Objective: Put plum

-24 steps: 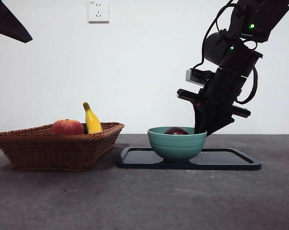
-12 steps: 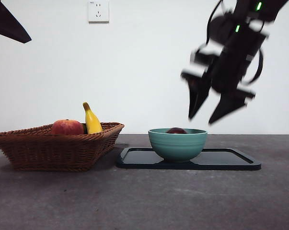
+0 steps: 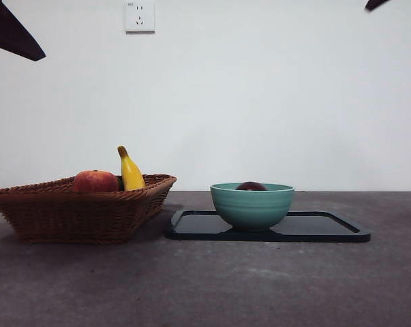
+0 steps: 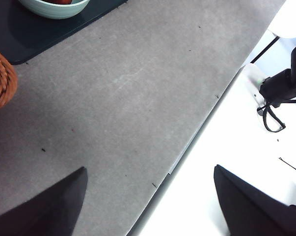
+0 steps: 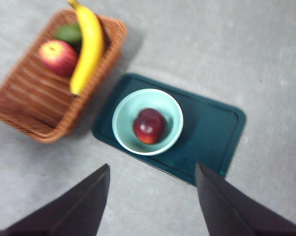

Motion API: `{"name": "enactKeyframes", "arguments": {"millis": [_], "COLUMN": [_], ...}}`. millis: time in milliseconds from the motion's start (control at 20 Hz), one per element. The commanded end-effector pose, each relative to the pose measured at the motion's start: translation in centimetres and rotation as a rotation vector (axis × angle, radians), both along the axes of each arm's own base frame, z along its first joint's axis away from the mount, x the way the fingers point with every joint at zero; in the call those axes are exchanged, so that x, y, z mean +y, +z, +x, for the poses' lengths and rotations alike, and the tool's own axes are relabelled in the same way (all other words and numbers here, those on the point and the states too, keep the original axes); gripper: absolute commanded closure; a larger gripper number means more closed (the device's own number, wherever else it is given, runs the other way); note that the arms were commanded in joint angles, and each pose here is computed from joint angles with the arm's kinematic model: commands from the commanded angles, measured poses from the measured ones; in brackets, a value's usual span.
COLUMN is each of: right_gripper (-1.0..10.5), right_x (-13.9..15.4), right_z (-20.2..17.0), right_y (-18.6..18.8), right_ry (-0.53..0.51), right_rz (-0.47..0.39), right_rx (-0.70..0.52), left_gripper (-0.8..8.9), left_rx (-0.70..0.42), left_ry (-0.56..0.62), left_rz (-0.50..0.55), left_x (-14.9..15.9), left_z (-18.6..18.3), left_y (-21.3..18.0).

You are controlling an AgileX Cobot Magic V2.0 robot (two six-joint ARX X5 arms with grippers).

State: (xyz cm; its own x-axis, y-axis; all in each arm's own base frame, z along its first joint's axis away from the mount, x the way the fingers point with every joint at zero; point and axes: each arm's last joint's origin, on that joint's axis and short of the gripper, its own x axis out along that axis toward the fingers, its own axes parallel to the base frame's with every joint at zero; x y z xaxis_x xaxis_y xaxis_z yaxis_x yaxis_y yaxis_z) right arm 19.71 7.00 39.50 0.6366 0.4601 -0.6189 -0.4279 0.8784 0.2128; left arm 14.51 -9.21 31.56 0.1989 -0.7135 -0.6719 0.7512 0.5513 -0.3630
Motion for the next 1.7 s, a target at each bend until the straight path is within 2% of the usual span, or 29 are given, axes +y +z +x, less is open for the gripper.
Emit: {"name": "enactKeyframes", "arguments": {"millis": [50,200,350,600,1300,1700], "right_gripper": [6.7,6.7,6.7,6.7,6.7,6.7], "right_x": [0.0,-0.5,-0.6,-0.8,-0.9,-0.9], "right_z": [-1.7,-4.0,-6.1,-8.0,-8.3,-8.2], "right_y": [-0.7,-3.1,-5.8,-9.5,-9.6,-9.6], "right_ry": [0.044,0.066,0.155,0.212,0.216,0.216], "right_rz": [-0.001,-0.003,0.034,0.058,0.067,0.067], "right_rx": [-0.003,0.025,0.081,0.16,0.153,0.152], "left_gripper": [4.08,4.08,4.08,4.08,4.12,4.12], "left_rx": [-0.013,-0.013,-0.012,-0.012,-0.02,-0.147], "left_ry": [-0.009,-0.009,-0.009,-0.009,-0.007,0.118], "left_rz": [-0.01,-0.01,-0.01,-0.01,-0.016,-0.198], "left_x": [-0.2,-0.2,-0.2,-0.2,-0.2,-2.4], "left_z": [0.1,0.1,0.1,0.1,0.2,2.9], "left_y": [0.3,0.3,0.3,0.3,0.4,2.7]}}
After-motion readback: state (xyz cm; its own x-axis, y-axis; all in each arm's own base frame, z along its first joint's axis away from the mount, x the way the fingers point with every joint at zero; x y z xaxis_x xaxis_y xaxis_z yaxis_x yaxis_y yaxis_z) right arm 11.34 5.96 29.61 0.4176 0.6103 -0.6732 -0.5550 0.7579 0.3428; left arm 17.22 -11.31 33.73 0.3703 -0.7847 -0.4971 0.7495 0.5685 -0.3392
